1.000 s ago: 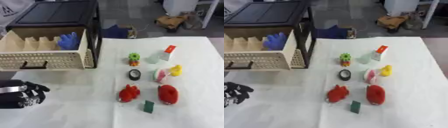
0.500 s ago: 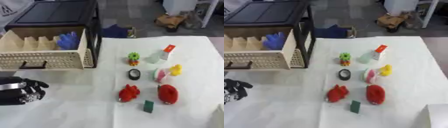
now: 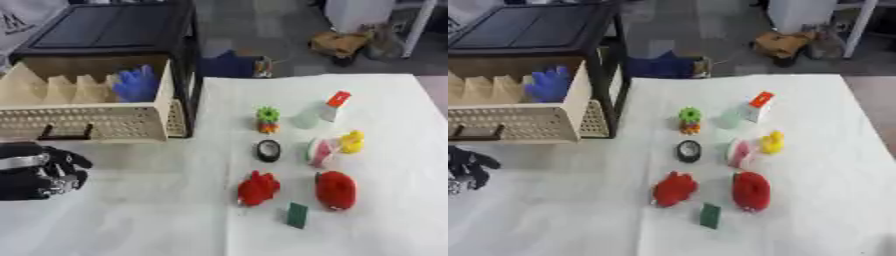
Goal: Pick up objects from table and place into drawer.
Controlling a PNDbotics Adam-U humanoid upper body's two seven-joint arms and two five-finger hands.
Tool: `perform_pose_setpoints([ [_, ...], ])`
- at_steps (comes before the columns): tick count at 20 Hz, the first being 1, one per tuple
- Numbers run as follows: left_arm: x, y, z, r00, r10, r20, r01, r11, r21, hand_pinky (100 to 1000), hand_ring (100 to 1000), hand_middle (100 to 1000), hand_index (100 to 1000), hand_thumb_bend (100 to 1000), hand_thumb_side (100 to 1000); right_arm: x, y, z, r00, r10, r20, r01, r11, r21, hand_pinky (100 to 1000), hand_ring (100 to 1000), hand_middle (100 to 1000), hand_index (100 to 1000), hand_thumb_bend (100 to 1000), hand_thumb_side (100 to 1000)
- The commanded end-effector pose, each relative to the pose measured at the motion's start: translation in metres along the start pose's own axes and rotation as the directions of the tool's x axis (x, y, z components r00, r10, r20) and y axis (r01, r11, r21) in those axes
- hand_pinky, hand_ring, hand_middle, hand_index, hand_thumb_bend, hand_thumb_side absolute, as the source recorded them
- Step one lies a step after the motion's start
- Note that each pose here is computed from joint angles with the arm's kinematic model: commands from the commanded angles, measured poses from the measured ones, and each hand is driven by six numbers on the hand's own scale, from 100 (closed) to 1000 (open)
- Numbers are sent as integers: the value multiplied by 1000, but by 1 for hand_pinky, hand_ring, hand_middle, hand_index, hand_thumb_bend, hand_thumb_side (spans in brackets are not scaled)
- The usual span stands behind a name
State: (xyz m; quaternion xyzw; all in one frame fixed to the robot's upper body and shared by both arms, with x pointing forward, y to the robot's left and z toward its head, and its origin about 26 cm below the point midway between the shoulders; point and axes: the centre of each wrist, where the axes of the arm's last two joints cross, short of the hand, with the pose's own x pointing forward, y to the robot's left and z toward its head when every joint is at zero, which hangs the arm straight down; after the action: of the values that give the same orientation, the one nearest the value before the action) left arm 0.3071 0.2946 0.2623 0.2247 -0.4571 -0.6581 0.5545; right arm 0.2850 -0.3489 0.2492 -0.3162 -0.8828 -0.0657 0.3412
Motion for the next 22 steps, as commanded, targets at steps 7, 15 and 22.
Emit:
perform_pose_setpoints([
  [7, -4, 18, -1, 999, -20, -39, 22, 998, 64, 545, 738, 730, 953, 100, 1000, 10, -2, -8, 999, -3, 33, 3, 1000, -2, 741, 733, 703, 847, 100, 1000],
  [15, -10, 25, -8, 998, -12, -59, 17, 995, 95, 548, 739, 736, 952, 100, 1000, 10, -2, -9, 999, -3, 36, 3, 1000, -3, 741, 732, 700, 847, 100, 1000],
  [22, -17, 29, -15, 997, 6, -76, 2, 994, 110, 560, 757, 778, 959, 100, 1000, 10, -3, -9, 999, -2, 36, 3, 1000, -8, 740, 732, 699, 846, 100, 1000],
])
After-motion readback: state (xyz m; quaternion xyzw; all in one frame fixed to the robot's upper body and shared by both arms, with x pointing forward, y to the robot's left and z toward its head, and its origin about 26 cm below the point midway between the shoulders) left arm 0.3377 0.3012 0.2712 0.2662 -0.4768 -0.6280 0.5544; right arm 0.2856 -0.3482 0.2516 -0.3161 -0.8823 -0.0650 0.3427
